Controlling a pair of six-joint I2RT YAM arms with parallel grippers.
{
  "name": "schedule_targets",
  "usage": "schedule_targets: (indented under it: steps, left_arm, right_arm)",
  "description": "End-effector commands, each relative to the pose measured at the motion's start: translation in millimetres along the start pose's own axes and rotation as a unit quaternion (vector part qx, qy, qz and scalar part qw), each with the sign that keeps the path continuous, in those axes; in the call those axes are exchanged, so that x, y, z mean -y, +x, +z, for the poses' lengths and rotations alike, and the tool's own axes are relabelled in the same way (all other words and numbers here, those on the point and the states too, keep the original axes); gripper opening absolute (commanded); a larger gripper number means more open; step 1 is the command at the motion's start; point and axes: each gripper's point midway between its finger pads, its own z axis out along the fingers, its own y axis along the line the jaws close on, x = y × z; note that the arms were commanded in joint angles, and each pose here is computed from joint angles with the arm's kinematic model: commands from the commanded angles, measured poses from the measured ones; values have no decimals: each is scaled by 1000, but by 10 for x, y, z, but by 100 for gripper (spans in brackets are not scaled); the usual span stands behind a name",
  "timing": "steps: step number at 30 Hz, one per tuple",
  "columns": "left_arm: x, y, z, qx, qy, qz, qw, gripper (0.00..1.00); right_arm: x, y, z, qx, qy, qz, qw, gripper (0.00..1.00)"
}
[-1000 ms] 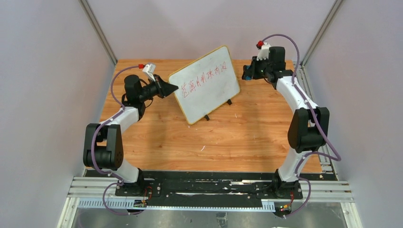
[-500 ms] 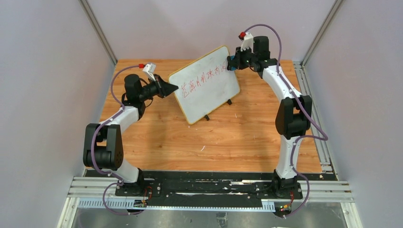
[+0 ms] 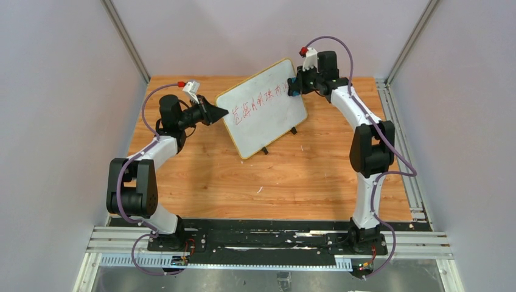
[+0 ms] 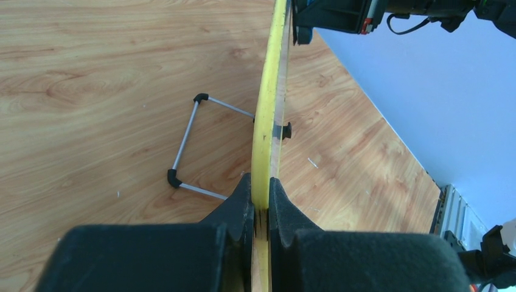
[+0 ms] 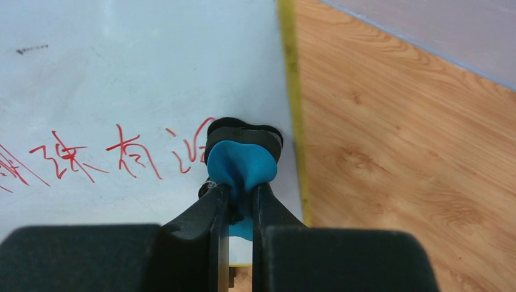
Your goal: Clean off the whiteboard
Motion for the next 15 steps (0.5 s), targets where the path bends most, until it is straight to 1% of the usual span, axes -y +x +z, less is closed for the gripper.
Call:
schedule_targets:
  steps: [1, 10, 12, 15]
  left_arm:
    - [-318, 57, -6, -5, -53, 51, 997, 0]
    - [-324, 73, -13, -8, -55, 52, 997, 0]
    - [-326, 76, -12, -9, -55, 52, 997, 0]
    - [-326, 91, -16, -11, -54, 51, 997, 0]
  right_arm:
    - [-312, 167, 163, -19, -14, -37, 999, 1]
    - [-797, 307, 310, -30, -29, -98, 994, 1]
    - [-799, 315, 321, -33, -23, -103, 994, 1]
    - [-679, 324, 328, -36, -1, -108, 993, 1]
